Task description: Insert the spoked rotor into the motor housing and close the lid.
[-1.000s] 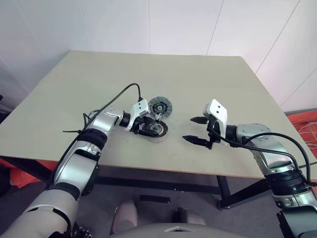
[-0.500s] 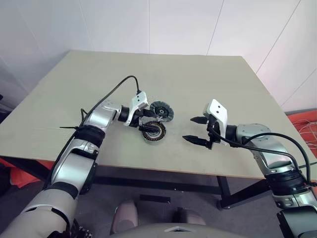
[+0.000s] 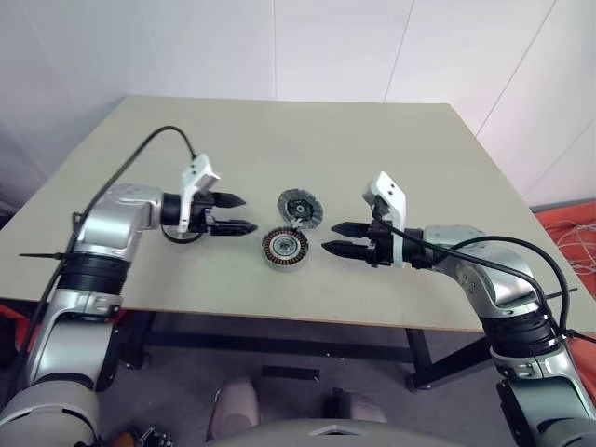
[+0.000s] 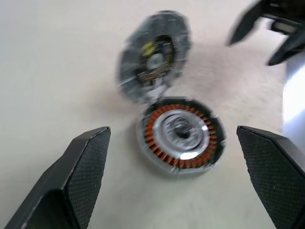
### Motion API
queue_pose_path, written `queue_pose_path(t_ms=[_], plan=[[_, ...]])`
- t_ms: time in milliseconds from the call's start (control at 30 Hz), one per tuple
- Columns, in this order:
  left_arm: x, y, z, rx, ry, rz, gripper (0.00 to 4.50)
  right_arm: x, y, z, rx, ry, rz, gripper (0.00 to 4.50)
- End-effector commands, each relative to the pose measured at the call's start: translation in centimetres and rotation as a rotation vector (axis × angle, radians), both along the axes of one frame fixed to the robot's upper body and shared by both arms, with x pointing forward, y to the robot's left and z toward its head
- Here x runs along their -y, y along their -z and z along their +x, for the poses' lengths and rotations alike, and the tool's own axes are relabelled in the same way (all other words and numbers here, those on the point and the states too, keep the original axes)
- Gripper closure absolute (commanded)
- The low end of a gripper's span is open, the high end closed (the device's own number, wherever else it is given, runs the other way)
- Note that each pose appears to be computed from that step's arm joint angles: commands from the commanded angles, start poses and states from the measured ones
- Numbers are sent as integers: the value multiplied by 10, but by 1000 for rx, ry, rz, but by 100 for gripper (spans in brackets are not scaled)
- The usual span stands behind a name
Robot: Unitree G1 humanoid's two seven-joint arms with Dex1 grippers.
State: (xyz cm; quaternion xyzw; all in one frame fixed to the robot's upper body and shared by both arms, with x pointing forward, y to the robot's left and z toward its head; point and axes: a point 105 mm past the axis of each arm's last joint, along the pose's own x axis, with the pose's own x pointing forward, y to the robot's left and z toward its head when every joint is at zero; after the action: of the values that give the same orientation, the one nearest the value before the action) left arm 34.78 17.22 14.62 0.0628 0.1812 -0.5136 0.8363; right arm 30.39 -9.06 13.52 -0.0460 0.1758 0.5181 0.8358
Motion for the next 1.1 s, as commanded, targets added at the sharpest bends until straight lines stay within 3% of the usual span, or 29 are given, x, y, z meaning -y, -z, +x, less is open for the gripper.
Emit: queue_pose_path(t_ms=[33, 133, 300, 667, 1100], plan=[[-31, -8, 1, 78, -142, 6, 0, -21, -10, -2, 38, -29, -19, 345], [-50, -4, 0, 117, -246, 1, 0, -33, 2, 2, 38, -22, -65, 448], [-56, 9, -11, 119, -294, 6, 0, -42, 21, 12, 95, -5, -181, 448], [-62, 14, -17, 141, -363, -25, 0, -51, 32, 35, 193, 58, -275, 448], [-60, 12, -19, 150, -378, -47, 0, -60, 39, 35, 213, 11, -307, 448]])
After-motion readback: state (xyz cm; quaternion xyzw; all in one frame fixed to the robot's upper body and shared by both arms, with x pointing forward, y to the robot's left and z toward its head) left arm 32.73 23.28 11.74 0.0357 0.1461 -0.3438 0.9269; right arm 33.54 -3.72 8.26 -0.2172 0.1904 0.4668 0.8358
